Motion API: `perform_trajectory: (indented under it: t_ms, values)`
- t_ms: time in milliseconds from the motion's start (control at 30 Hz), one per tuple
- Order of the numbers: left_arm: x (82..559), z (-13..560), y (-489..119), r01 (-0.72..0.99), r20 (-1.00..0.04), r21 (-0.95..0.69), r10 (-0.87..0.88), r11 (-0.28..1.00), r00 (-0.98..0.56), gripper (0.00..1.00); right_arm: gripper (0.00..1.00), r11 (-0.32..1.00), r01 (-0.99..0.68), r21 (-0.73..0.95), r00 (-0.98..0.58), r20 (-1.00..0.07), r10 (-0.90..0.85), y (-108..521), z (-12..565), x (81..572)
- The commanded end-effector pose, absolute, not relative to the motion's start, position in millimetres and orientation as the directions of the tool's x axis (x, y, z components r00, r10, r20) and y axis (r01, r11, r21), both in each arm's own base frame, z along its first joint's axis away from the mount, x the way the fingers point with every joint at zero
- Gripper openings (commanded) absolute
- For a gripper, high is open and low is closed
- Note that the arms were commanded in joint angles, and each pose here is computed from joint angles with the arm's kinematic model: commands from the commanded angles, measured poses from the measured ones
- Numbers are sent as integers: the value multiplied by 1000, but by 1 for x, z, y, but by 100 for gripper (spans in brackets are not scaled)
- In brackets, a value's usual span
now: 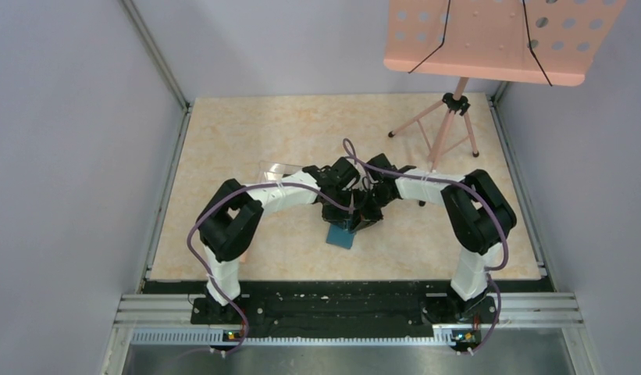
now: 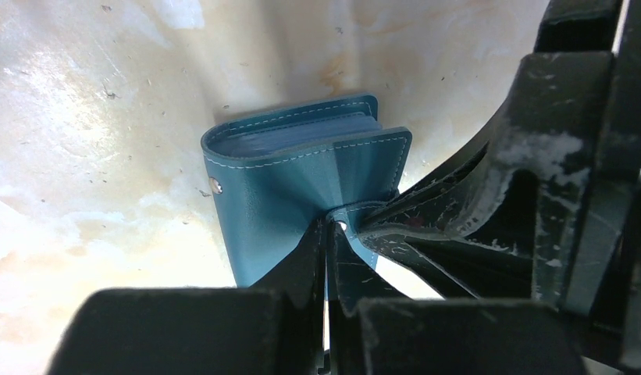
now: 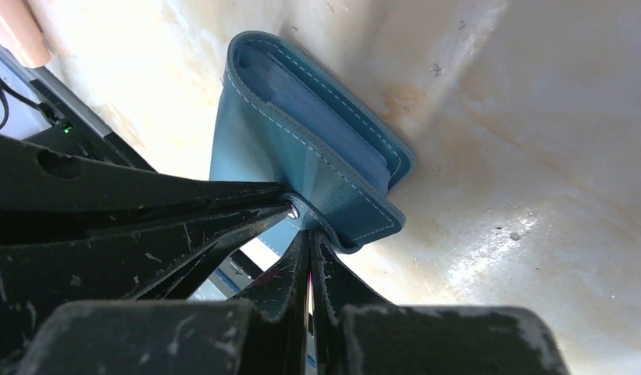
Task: Put the credit cards into the card holder
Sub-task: Close the card holder at the center of the board.
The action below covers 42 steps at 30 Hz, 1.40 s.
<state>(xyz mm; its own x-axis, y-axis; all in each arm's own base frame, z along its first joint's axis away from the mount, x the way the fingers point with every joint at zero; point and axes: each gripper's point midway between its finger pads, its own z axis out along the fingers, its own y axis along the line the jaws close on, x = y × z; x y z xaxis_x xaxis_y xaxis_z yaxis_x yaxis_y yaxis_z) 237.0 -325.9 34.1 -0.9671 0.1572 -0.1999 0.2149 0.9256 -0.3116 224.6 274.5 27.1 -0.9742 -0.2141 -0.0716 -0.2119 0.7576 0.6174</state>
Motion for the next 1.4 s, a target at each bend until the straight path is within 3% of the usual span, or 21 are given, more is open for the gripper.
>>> perform_trajectory:
  t_ms: [0, 533, 700, 967, 1167, 1367]
  values:
    - [200, -4, -324, 238, -91, -301, 220, 923, -971, 0, 0, 749, -232, 621, -972, -121, -201, 279, 19, 228]
    - [202, -2, -321, 222, -103, -316, 200, 922, -974, 0, 0, 640, -247, 728, -969, -188, -161, 295, 45, 236]
    - [202, -2, -321, 224, -104, -318, 201, 921, -974, 0, 0, 710, -234, 664, -972, -170, -162, 284, 28, 238]
    - [199, -4, -320, 216, -85, -316, 200, 924, -976, 0, 0, 876, -194, 442, -980, -54, -190, 248, -21, 229]
    - [191, -10, -313, 196, -52, -296, 189, 935, -981, 0, 0, 917, -180, 356, -976, 50, -211, 233, -51, 202]
    - [187, -11, -315, 209, -47, -288, 204, 935, -978, 0, 0, 926, -188, 328, -972, 74, -223, 228, -57, 199]
